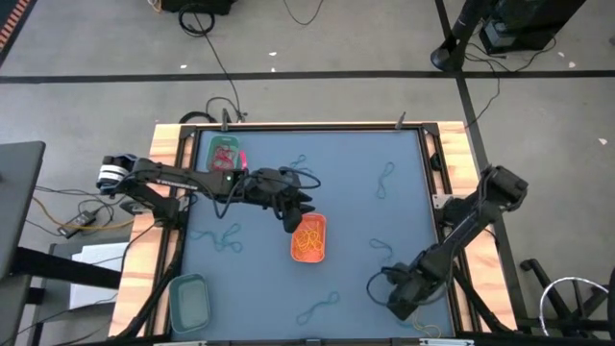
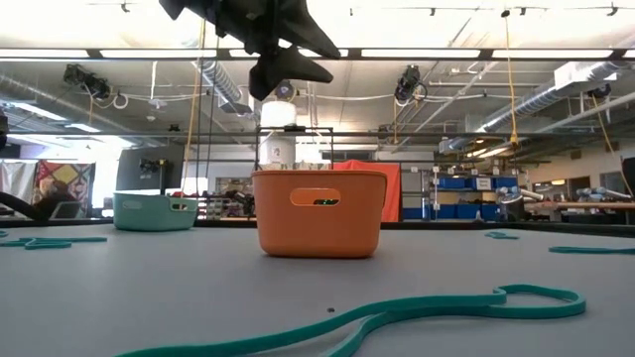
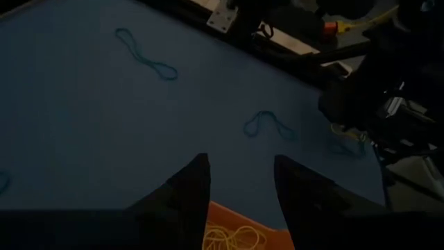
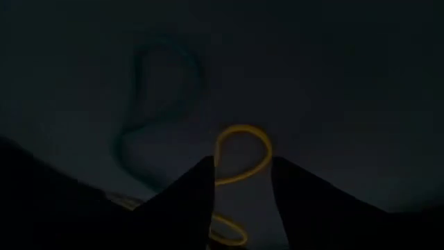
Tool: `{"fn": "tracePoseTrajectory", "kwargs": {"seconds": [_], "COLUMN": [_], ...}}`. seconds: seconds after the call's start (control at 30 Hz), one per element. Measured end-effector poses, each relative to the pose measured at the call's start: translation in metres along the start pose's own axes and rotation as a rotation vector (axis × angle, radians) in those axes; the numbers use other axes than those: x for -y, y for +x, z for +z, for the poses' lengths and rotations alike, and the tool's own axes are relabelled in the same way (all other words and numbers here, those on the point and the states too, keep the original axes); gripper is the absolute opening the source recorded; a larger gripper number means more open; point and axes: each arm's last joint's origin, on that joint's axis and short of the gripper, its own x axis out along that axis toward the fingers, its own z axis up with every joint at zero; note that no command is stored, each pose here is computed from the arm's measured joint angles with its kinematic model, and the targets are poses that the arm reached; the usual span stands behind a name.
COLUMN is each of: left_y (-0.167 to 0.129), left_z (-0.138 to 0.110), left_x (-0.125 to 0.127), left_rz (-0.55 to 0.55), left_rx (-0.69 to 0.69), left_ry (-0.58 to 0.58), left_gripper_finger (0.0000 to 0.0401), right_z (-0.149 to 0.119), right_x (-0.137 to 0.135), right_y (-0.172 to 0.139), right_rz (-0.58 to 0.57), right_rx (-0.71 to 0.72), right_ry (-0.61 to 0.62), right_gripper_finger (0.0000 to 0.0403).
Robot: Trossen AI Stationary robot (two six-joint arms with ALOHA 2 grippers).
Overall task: Sort rubber bands into baskets
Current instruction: Put the yellow rubber band into the orange bin
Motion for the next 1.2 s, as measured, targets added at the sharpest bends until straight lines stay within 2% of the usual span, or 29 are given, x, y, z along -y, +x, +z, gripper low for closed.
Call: {"fn": "tracePoseTrajectory", "kwargs": {"seconds": [0.17, 0.27, 0.37, 0.5, 0.6, 0.73, 0.87, 1.07, 1.2], "left_y": [0.002, 0.002, 0.002, 0.002, 0.002, 0.002, 0.002, 0.006, 0.01], "left_z": [0.0, 0.0, 0.0, 0.0, 0.0, 0.0, 0.0, 0.0, 0.0], "left_x": [-0.001, -0.001, -0.001, -0.001, -0.001, -0.001, -0.001, -0.001, 0.001], "left_rz": [0.0, 0.001, 0.001, 0.001, 0.001, 0.001, 0.001, -0.002, -0.02], "left_rx": [0.002, 0.003, 0.004, 0.003, 0.004, 0.004, 0.004, 0.02, 0.031], "left_ry": [-0.001, 0.001, 0.004, 0.004, 0.004, 0.005, 0.007, 0.002, -0.006], "left_gripper_finger": [0.0163, 0.0163, 0.0163, 0.0163, 0.0163, 0.0163, 0.0163, 0.0163, 0.0163], "right_z": [0.0, 0.002, 0.003, 0.004, 0.003, 0.001, 0.005, 0.019, 0.03], "right_x": [0.0, 0.001, 0.001, 0.003, 0.004, 0.005, -0.001, -0.009, -0.014], "right_y": [0.016, 0.024, 0.026, 0.023, 0.018, 0.006, -0.017, -0.051, -0.07], "right_rz": [-0.064, -0.1, -0.116, -0.12, -0.105, -0.067, 0.043, 0.175, 0.215], "right_rx": [-0.001, -0.001, -0.011, -0.002, 0.012, 0.058, 0.163, 0.296, 0.365], "right_ry": [-0.002, -0.031, -0.044, -0.043, -0.054, -0.057, -0.031, -0.014, -0.033], "right_gripper_finger": [0.0147, 0.0129, 0.0094, 0.0021, 0.001, 0.0006, 0.0004, 0.0002, 0.0002]}}
